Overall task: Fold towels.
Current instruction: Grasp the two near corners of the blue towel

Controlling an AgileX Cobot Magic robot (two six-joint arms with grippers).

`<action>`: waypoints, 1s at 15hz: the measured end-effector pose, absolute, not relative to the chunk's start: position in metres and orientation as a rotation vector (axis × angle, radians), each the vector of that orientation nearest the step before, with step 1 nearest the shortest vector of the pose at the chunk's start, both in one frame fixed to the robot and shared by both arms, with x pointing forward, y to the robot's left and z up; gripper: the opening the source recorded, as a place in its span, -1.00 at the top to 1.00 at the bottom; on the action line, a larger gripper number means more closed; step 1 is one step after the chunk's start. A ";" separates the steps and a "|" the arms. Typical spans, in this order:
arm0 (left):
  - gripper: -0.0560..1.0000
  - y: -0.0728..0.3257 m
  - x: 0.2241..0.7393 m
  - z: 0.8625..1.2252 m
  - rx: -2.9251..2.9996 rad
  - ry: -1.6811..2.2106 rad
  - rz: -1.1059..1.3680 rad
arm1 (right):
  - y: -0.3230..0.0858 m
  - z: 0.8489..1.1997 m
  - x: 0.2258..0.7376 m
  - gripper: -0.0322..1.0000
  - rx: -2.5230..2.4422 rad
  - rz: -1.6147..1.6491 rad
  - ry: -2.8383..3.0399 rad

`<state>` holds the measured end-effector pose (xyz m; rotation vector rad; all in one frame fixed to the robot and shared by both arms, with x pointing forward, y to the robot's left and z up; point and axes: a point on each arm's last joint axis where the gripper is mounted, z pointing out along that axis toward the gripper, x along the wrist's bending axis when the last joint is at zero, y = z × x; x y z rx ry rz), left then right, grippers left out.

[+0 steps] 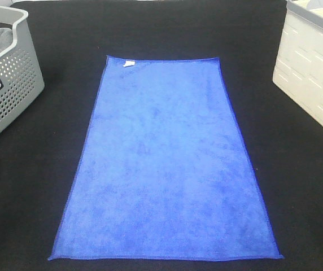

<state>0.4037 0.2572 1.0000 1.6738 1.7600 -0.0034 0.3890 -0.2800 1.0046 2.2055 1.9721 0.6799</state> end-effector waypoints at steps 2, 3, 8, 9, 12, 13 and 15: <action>-0.28 0.254 0.418 0.978 1.720 1.792 -0.117 | -0.277 0.992 0.402 -0.48 2.198 0.663 2.056; -0.28 0.252 0.424 0.968 1.733 1.809 -0.170 | -0.276 0.986 0.409 -0.48 2.201 0.665 2.082; -0.28 0.251 0.440 0.936 1.754 1.845 -0.254 | -0.271 0.963 0.428 -0.48 2.311 0.688 2.091; -0.28 0.252 0.444 0.932 1.746 1.870 -0.233 | -0.269 0.955 0.434 -0.48 2.345 0.696 2.103; -0.28 0.254 0.448 0.923 1.755 1.890 -0.215 | -0.267 0.935 0.445 -0.48 2.418 0.686 2.105; -0.28 0.254 0.449 0.921 1.748 1.897 -0.212 | -0.267 0.928 0.449 -0.48 2.425 0.686 2.096; -0.28 0.254 0.453 0.914 1.731 1.914 -0.227 | -0.267 0.917 0.455 -0.48 2.427 0.673 2.097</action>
